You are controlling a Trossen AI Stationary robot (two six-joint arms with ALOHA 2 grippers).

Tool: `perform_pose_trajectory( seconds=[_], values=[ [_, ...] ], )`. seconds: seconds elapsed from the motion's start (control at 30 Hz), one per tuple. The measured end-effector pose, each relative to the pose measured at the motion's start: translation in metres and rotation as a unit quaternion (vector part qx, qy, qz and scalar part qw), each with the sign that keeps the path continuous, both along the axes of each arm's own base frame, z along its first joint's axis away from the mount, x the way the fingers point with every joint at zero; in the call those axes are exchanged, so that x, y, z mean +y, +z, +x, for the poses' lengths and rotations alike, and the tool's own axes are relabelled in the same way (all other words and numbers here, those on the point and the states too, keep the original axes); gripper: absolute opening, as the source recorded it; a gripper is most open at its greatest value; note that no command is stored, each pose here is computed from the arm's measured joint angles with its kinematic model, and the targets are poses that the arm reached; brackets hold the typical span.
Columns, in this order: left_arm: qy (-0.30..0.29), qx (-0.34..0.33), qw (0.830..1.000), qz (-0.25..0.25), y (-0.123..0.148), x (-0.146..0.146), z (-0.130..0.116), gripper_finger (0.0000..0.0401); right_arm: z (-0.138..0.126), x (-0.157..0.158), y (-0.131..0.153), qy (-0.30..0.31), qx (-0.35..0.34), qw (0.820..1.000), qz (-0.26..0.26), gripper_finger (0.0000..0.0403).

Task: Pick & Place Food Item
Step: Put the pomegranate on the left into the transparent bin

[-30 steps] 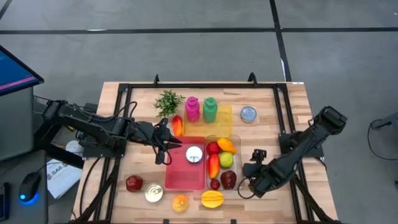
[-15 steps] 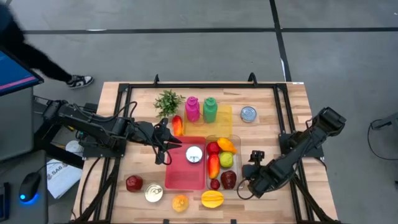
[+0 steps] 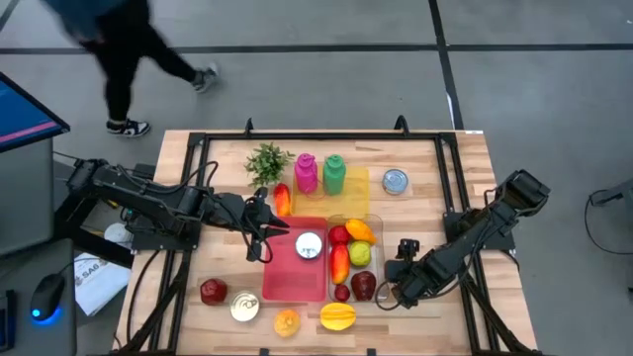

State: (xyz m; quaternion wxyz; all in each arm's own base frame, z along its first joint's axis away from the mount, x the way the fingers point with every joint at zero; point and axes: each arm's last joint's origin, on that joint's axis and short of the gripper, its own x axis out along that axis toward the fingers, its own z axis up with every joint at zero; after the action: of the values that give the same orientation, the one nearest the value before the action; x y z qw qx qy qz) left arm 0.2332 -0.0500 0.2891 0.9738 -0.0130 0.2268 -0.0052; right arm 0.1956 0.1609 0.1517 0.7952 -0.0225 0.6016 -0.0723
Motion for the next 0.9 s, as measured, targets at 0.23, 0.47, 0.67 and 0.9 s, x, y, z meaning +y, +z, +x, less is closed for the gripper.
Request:
perform_pose_trajectory(
  seconds=[0.23,0.47,0.67,0.9],
  values=[
    [0.0,0.0,1.0,0.0,0.0,0.0,0.0,0.0053,0.0002,0.0,-0.0001,-0.008,0.005,1.0,0.012,0.0328],
    [0.0,0.0,1.0,0.0,0.0,0.0,0.0,0.0053,0.0011,0.0008,0.0002,-0.001,0.002,1.0,0.014,0.0286],
    [0.0,0.0,1.0,0.0,0.0,0.0001,0.0,0.0053,0.0004,0.001,0.0001,-0.01,0.002,1.0,0.016,0.0289],
    [0.0,0.0,1.0,0.0,0.0,0.0001,0.0,0.0053,-0.0015,0.0016,0.0,-0.029,0.003,0.999,0.018,0.0278]
  ],
)
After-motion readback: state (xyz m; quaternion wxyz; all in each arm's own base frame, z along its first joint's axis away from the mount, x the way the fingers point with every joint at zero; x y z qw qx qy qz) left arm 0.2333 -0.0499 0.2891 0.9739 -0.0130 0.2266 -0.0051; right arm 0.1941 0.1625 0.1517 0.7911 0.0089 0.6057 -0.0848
